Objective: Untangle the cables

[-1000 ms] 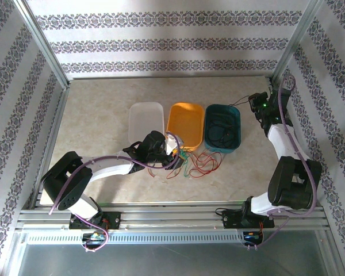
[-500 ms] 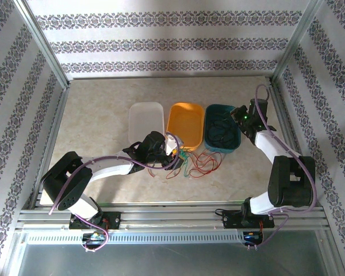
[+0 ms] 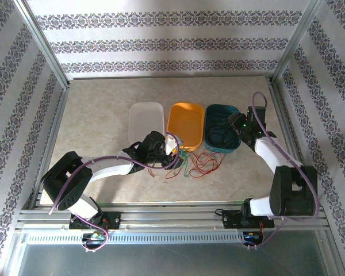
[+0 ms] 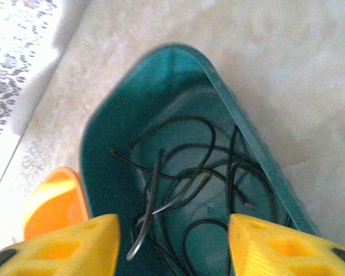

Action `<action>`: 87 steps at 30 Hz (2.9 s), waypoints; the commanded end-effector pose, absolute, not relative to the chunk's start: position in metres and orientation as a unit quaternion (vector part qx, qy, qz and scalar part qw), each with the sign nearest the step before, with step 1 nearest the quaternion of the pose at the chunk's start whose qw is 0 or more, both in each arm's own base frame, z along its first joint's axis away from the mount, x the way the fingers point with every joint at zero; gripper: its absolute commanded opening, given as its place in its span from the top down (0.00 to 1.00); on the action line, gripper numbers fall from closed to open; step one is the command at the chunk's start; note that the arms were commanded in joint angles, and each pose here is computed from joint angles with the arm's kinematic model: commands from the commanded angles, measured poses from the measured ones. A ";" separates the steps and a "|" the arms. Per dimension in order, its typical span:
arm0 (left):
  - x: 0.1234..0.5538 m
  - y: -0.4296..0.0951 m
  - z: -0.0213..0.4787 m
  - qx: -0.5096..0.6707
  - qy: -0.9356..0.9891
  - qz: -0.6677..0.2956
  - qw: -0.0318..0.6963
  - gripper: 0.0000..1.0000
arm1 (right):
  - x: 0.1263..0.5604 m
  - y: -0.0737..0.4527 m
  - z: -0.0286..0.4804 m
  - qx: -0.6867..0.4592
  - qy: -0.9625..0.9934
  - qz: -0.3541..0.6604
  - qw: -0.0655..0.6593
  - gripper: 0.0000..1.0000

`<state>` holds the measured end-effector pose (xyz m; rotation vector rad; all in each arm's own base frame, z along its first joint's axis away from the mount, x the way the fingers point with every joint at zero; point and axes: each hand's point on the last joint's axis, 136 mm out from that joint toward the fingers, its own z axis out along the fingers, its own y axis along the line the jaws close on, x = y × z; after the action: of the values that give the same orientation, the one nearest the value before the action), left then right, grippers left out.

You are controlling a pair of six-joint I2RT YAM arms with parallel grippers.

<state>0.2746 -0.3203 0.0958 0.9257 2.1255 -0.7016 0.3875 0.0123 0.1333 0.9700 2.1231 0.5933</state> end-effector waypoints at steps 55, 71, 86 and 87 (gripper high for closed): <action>0.228 -0.282 0.209 0.443 0.785 -0.234 0.364 1.00 | 0.314 0.024 0.167 0.280 0.854 0.137 0.417 0.32; 0.320 -0.294 0.385 0.344 0.674 -0.244 0.606 1.00 | 0.309 0.022 0.162 0.295 0.849 0.159 0.409 0.32; 0.411 -0.324 0.306 0.314 0.717 -0.277 0.557 1.00 | 0.302 0.027 0.159 0.283 0.853 0.168 0.404 0.32; 0.410 -0.325 0.296 0.308 0.725 -0.287 0.546 1.00 | 0.301 0.028 0.158 0.281 0.855 0.169 0.402 0.32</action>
<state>0.4100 -0.3189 0.2957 0.7773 1.7341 -0.5725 0.3042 0.0261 0.1601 0.7203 2.1534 0.4137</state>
